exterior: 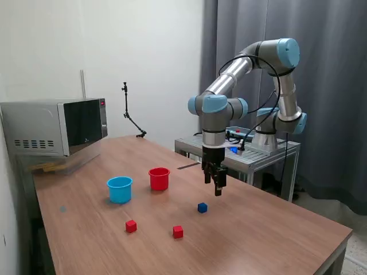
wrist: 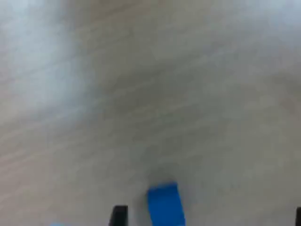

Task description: Place red objects in the red bin, and blue objects in the blue bin.

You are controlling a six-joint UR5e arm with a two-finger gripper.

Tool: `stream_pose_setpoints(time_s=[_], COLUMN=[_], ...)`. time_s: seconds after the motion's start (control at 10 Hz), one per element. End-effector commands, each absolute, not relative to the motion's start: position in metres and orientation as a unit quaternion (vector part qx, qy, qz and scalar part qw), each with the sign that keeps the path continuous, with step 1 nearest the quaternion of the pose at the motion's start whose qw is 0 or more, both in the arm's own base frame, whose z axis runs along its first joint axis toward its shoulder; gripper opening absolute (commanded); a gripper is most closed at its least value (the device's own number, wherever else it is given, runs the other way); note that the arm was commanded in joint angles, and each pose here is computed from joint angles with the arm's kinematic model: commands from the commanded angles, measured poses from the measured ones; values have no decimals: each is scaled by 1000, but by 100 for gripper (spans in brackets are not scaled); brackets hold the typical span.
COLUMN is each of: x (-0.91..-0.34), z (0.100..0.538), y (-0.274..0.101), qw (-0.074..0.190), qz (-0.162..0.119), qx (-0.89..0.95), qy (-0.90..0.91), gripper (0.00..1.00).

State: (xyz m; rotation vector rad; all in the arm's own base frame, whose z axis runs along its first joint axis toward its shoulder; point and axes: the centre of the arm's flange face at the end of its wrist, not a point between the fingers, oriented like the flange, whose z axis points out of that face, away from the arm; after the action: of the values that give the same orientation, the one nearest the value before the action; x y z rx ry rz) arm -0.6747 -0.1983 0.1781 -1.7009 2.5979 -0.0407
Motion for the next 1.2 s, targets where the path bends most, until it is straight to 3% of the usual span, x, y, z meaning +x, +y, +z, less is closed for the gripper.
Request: stream_pose_setpoints(time_s=[0.0, 0.6, 0.9, 1.1], x=[-656, -672, -679, -678], z=[153, 148, 133, 123], y=[-198, -187, -192, -192], qw=[26, 14, -7, -1], qz=[-45, -46, -30, -32], qx=[-594, -657, -658, -657], qy=[803, 752, 752, 753], gripper=[100, 100, 100, 100])
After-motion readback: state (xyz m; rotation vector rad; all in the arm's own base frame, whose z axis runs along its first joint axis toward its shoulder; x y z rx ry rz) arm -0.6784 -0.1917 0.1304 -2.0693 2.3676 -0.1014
